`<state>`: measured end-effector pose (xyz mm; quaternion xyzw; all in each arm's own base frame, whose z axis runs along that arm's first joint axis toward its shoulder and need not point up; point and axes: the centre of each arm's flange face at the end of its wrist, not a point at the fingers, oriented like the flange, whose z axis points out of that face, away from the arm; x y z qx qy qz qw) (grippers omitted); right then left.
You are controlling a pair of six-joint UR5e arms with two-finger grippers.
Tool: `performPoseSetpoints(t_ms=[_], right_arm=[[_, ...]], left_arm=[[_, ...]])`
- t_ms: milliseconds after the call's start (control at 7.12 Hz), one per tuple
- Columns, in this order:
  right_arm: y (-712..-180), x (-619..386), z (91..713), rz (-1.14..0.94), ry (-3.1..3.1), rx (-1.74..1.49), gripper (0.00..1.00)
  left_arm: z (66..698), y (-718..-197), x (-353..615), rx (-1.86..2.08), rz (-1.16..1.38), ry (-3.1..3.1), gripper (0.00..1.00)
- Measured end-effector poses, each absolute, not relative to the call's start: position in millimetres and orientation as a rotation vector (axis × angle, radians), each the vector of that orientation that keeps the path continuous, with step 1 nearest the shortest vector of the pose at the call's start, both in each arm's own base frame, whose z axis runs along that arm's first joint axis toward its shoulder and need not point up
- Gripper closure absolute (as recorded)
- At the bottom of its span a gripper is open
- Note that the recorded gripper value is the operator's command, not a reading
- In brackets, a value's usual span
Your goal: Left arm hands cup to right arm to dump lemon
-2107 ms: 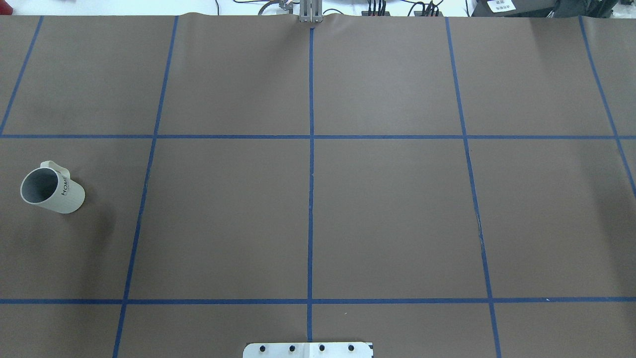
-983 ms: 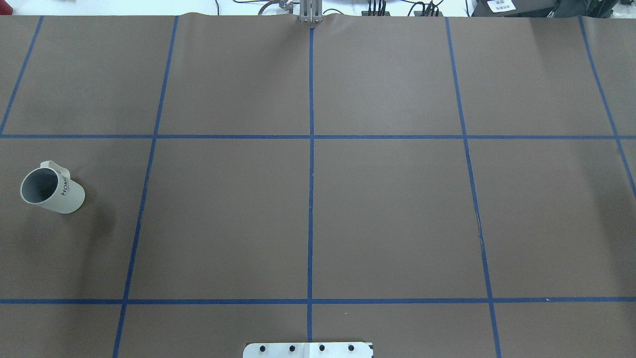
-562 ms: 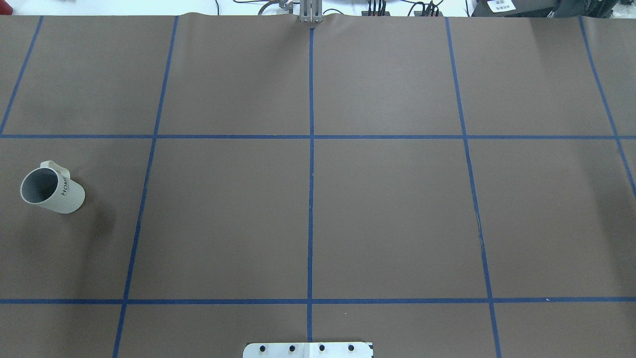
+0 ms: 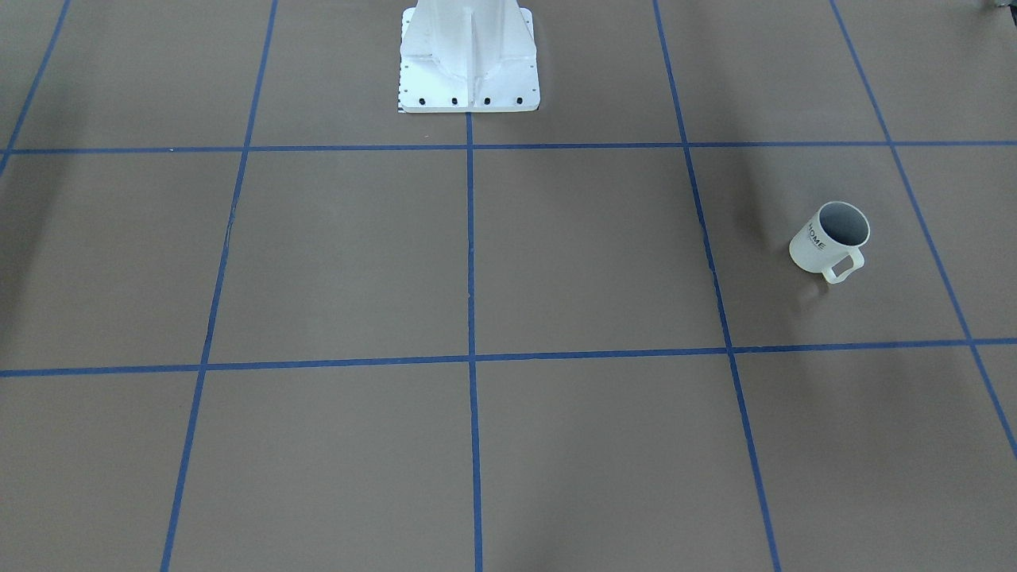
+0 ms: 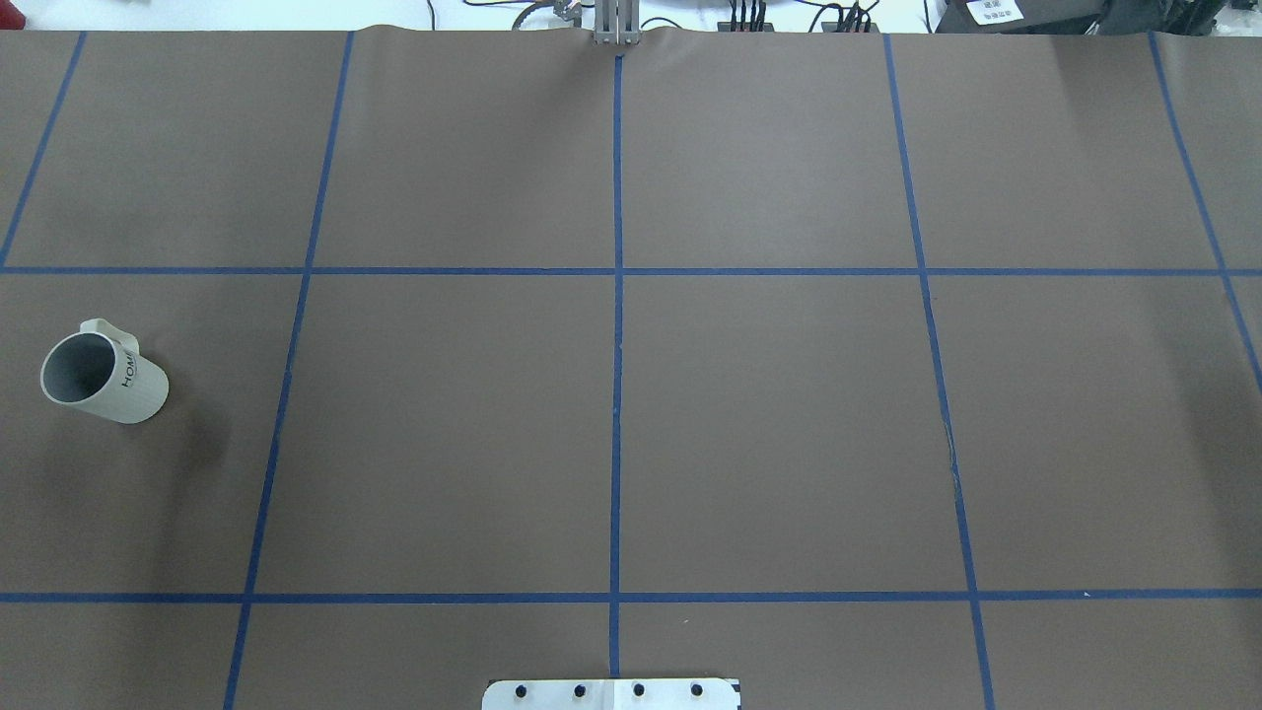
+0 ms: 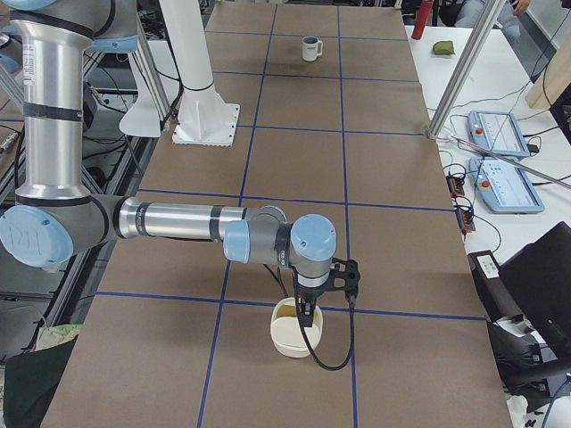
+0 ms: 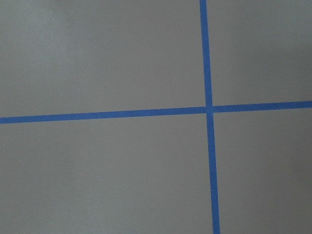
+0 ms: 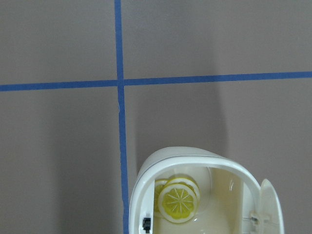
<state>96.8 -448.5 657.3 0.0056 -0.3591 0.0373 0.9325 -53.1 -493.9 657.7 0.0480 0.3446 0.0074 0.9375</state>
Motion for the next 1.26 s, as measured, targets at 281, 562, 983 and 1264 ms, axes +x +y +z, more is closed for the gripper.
performPoseSetpoints(t_ms=[281, 562, 983, 1264], right_arm=[[-449.4, 96.9, 656.9, 0.097, -0.735, 0.004, 0.00], [-449.9, 96.9, 656.9, 0.124, -0.735, -0.006, 0.00], [-450.1, 96.9, 656.9, 0.128, -0.735, -0.007, 0.00], [-450.0, 96.9, 656.6, 0.128, -0.735, -0.006, 0.00]], left_arm=[[657.9, -494.2, -53.0, 0.098, 0.015, 0.704, 0.00], [658.2, -494.0, -53.0, 0.097, 0.015, 0.704, 0.00], [658.0, -494.4, -53.0, 0.096, 0.014, 0.704, 0.00], [657.9, -494.4, -53.0, 0.096, 0.014, 0.704, 0.00]])
